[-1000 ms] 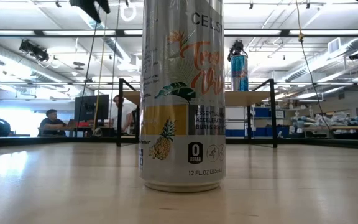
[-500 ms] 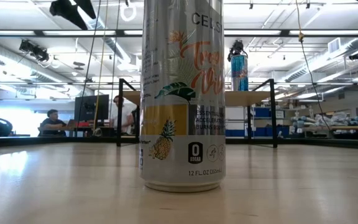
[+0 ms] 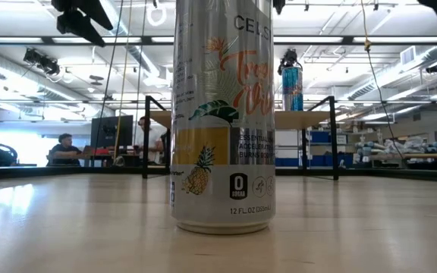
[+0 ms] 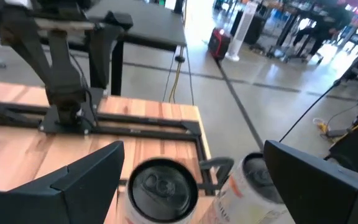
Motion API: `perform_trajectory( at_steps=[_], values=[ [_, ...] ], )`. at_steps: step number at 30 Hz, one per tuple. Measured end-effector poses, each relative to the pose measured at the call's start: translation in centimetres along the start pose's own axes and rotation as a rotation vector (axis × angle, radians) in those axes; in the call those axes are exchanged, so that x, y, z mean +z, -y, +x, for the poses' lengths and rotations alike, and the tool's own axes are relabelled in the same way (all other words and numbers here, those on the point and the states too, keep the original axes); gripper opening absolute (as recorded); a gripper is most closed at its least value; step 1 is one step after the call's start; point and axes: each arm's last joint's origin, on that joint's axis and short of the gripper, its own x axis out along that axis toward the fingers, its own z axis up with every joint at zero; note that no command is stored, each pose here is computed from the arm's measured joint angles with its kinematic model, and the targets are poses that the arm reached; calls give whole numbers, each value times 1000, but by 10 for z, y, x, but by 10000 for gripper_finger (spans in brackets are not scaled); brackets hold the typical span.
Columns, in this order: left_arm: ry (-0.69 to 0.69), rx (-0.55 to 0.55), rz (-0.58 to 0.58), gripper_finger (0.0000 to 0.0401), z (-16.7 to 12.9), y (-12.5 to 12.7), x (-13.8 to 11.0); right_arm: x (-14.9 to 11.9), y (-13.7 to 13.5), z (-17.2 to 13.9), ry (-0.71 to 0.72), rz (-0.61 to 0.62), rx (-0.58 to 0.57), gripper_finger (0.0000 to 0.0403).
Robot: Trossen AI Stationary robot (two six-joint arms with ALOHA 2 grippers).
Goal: Place canned beverage on shelf
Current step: Put the white soda can on the shelf
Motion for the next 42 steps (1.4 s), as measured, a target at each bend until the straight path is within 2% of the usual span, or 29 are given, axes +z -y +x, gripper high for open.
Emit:
perform_trajectory(
  at_steps=[9, 18, 37, 42],
  values=[
    [19, -9, 13, 313, 13, -2, -18, -16, 2, 15, -50, 26, 32, 395],
    [66, -21, 36, 313, 27, 0, -20, -24, 0, 21, -68, 70, 115, 395],
    [41, -16, 38, 313, 34, -1, -26, -40, -2, 35, -114, 63, 162, 395],
    [40, -16, 39, 313, 34, -1, -26, -42, -2, 37, -123, 66, 160, 382]
  ],
)
